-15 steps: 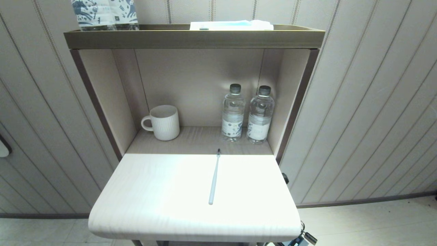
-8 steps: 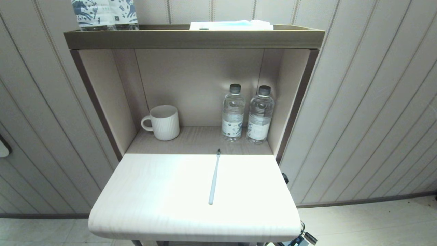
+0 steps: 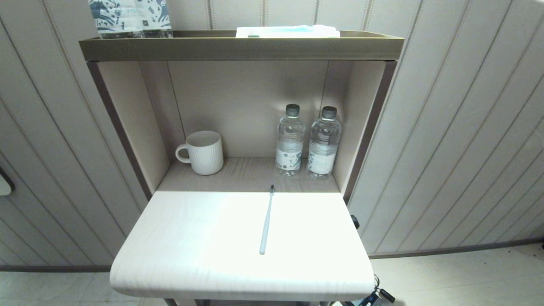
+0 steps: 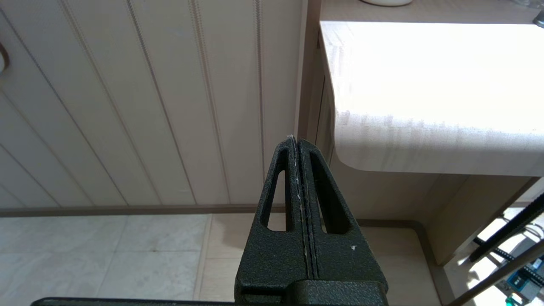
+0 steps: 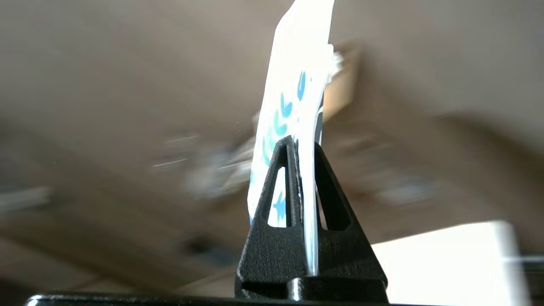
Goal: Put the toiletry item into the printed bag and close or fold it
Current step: Open the storage bag
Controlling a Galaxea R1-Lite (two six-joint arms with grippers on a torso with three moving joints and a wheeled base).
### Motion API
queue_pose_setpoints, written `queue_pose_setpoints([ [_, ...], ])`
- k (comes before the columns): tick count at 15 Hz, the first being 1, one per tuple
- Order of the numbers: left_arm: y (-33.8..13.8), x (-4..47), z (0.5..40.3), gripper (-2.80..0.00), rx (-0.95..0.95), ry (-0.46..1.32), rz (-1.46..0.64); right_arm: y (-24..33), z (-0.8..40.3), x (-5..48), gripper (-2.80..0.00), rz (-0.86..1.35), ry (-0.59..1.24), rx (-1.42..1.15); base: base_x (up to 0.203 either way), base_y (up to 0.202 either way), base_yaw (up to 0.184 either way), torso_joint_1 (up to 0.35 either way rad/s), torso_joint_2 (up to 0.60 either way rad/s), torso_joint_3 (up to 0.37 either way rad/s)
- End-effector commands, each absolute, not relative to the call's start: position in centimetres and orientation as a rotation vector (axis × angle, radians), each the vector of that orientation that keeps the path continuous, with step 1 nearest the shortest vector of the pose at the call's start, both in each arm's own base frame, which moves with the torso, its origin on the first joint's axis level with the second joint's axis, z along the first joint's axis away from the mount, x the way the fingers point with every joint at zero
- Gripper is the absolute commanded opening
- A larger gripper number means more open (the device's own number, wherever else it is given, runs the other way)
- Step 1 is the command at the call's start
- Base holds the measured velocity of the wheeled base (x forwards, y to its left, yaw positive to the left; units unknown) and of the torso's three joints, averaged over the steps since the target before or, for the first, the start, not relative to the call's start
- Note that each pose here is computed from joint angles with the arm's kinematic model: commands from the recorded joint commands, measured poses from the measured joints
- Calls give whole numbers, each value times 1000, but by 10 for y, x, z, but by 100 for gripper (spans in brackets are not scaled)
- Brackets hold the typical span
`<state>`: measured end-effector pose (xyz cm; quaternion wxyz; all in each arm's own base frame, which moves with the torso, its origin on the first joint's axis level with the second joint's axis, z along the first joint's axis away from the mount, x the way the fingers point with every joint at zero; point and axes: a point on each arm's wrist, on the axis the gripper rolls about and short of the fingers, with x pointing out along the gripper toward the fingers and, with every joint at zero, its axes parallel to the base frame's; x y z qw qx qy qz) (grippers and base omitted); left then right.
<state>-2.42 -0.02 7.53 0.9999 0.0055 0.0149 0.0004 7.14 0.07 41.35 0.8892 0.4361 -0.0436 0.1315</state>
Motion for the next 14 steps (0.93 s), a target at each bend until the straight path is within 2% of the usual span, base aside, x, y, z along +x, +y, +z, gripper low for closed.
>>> queue_pose_setpoints([
  [1,0,-24,75,-280,12,31,1,-5,379,101,-280,-121,-87,434,0,0,0,0,0,0],
  [2,0,-24,75,-280,12,31,1,-4,353,115,-280,-118,-30,330,0,0,0,0,0,0],
  [5,0,-24,76,-280,12,29,0,3,313,135,-280,47,-68,115,0,0,0,0,0,0],
  [8,0,-24,75,-280,12,30,1,30,310,134,-280,303,-28,148,0,0,0,0,0,0],
  [11,0,-24,75,-280,12,31,1,51,305,125,-280,482,81,214,0,0,0,0,0,0],
  [14,0,-24,76,-280,12,29,1,63,307,102,-280,649,109,219,0,0,0,0,0,0],
])
